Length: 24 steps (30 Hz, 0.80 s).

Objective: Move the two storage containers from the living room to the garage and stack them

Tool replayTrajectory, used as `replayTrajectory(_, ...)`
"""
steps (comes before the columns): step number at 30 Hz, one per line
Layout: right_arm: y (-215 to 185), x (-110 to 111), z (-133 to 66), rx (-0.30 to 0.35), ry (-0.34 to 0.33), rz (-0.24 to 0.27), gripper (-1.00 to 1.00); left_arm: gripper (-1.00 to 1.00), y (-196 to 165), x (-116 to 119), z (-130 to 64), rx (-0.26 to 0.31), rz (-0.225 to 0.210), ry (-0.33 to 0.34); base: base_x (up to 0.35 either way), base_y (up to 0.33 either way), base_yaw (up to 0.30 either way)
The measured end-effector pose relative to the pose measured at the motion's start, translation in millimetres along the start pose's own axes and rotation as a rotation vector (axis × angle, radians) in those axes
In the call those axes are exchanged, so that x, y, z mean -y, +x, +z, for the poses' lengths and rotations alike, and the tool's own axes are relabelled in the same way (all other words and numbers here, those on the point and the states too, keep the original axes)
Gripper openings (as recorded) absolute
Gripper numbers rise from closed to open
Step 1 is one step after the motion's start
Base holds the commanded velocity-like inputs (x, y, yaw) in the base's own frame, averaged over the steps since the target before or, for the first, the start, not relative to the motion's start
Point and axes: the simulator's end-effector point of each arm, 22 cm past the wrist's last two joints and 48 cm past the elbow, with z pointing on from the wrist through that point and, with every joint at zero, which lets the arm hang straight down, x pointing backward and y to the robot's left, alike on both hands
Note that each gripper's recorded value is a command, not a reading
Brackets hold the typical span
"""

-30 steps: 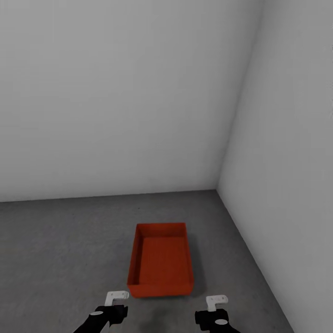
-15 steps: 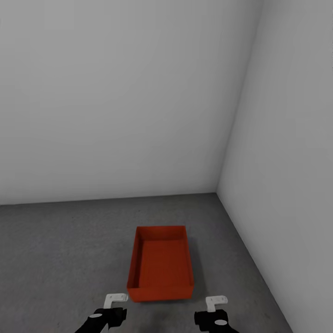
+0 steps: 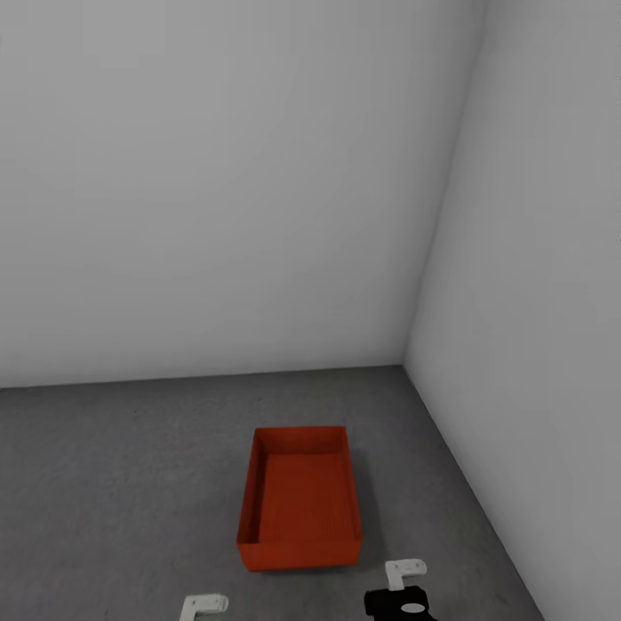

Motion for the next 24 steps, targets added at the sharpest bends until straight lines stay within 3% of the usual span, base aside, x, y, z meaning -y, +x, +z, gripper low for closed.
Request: replayTrajectory(24, -4.6, 3.4, -2.3, 0.005, 0.001, -0.001, 1.00, 1.00, -0.3, -6.9, -2.3, 0.005, -0.001, -0.009, 0.000, 0.000, 0.000)
